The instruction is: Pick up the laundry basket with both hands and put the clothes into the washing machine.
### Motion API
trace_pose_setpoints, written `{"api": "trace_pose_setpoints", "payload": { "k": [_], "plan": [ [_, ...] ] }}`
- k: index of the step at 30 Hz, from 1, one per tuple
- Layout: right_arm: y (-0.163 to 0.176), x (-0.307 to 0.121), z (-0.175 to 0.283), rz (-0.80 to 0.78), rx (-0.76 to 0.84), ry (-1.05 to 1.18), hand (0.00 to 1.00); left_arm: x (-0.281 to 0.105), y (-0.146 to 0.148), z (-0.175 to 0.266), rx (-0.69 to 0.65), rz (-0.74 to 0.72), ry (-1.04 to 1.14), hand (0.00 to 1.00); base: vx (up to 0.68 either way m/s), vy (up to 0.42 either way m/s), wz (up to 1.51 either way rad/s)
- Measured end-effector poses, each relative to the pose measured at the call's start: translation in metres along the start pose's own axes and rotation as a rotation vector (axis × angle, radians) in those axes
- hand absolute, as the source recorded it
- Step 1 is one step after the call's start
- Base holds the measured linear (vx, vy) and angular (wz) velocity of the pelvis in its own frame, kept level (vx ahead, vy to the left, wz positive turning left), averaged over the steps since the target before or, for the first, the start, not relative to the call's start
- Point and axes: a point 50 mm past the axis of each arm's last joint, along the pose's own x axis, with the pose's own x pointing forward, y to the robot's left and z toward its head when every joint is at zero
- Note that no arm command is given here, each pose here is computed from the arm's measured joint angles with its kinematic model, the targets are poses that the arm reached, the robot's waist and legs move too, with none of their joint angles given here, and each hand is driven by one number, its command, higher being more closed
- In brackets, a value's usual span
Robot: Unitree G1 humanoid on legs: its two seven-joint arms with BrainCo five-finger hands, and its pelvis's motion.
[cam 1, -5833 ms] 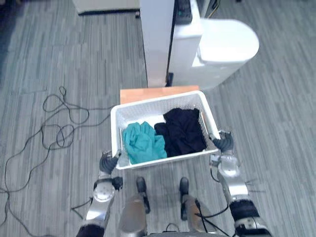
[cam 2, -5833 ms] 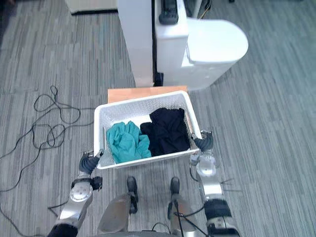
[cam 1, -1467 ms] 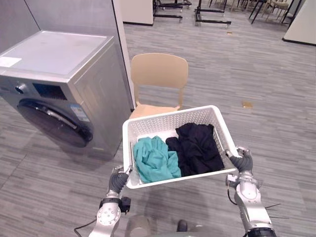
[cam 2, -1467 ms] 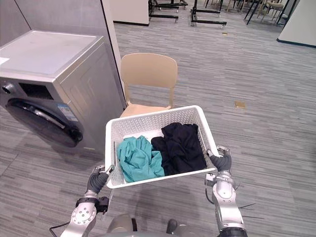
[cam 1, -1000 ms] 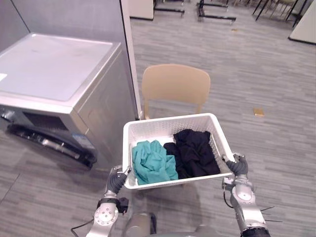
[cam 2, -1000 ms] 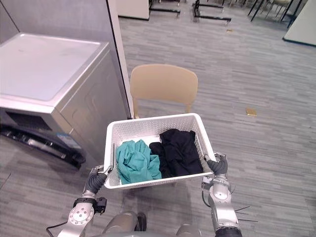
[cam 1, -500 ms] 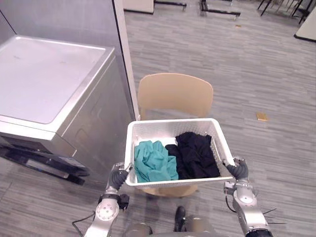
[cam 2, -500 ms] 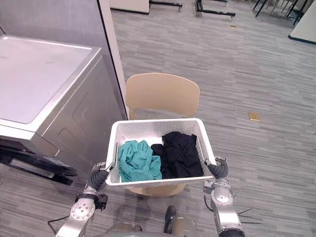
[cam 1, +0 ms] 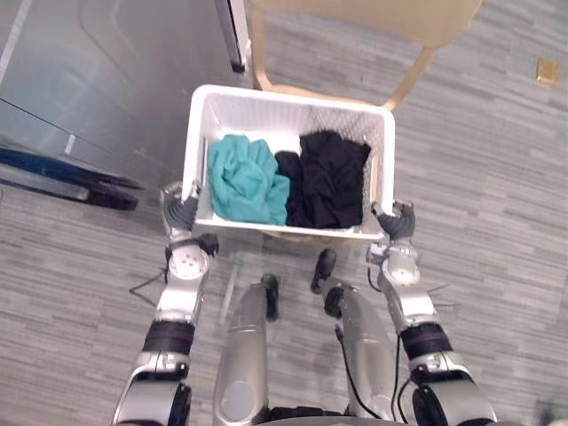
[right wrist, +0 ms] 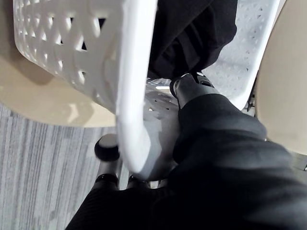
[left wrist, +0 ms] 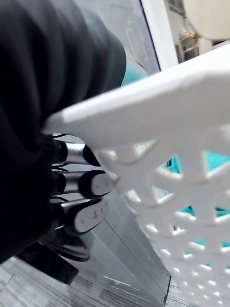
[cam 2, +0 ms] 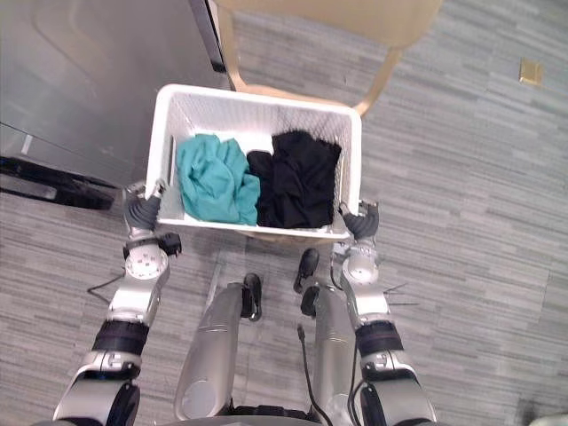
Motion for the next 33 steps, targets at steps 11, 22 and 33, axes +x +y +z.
{"api": "trace_pose_setpoints", "payload": {
  "k": [11, 22, 33],
  "plan": [
    [0.014, -0.008, 0.016, -0.017, 0.095, -0.064, 0.0, 0.016, 0.003, 0.017, -0.121, 0.09, -0.034, 0.0, -0.01, -0.033, -0.01],
    [0.003, -0.046, 0.015, -0.007, 0.168, -0.112, 0.0, -0.048, 0.015, -0.052, -0.136, 0.102, 0.181, 0.0, 0.0, 0.023, -0.03],
    [-0.052, -0.089, -0.033, -0.056, 0.029, 0.037, 0.0, -0.114, 0.05, -0.096, -0.214, 0.091, 0.358, 0.0, 0.09, -0.017, 0.1]
  ]
}}
